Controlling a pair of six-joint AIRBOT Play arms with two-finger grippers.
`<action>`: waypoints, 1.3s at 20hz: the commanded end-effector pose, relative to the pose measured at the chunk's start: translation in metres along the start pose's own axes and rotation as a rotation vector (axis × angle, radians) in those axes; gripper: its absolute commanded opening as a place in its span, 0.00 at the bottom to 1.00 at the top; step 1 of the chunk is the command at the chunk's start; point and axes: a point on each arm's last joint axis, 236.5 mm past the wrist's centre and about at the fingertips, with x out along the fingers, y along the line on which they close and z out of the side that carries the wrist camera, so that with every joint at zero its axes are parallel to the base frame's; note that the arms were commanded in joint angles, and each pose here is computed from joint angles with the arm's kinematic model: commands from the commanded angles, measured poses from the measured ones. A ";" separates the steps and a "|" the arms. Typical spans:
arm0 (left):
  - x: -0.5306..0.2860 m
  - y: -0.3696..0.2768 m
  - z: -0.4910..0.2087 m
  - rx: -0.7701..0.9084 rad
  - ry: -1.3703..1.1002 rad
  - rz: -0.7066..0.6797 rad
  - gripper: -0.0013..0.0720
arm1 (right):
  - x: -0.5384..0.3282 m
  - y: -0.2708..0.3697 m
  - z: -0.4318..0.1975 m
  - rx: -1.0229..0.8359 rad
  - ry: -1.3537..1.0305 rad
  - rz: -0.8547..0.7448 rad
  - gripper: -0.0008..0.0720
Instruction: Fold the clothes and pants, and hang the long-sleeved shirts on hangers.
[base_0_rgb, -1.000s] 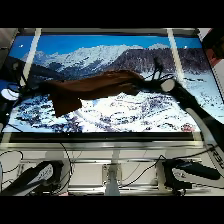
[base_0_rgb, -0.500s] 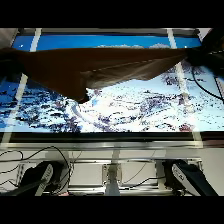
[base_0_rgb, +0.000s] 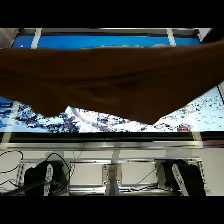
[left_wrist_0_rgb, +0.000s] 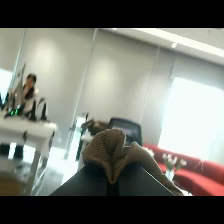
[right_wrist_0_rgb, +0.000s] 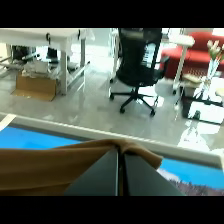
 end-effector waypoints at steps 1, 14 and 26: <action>-0.025 -0.016 0.027 -0.009 -0.070 -0.034 0.04 | -0.037 0.002 0.023 -0.042 -0.070 -0.031 0.03; -0.002 0.080 -0.448 -0.593 1.145 0.238 0.04 | 0.200 0.031 -0.322 0.417 0.888 0.248 0.03; 0.043 0.059 -0.518 -0.436 1.085 -0.023 0.35 | 0.279 0.045 -0.439 0.440 0.891 0.161 0.12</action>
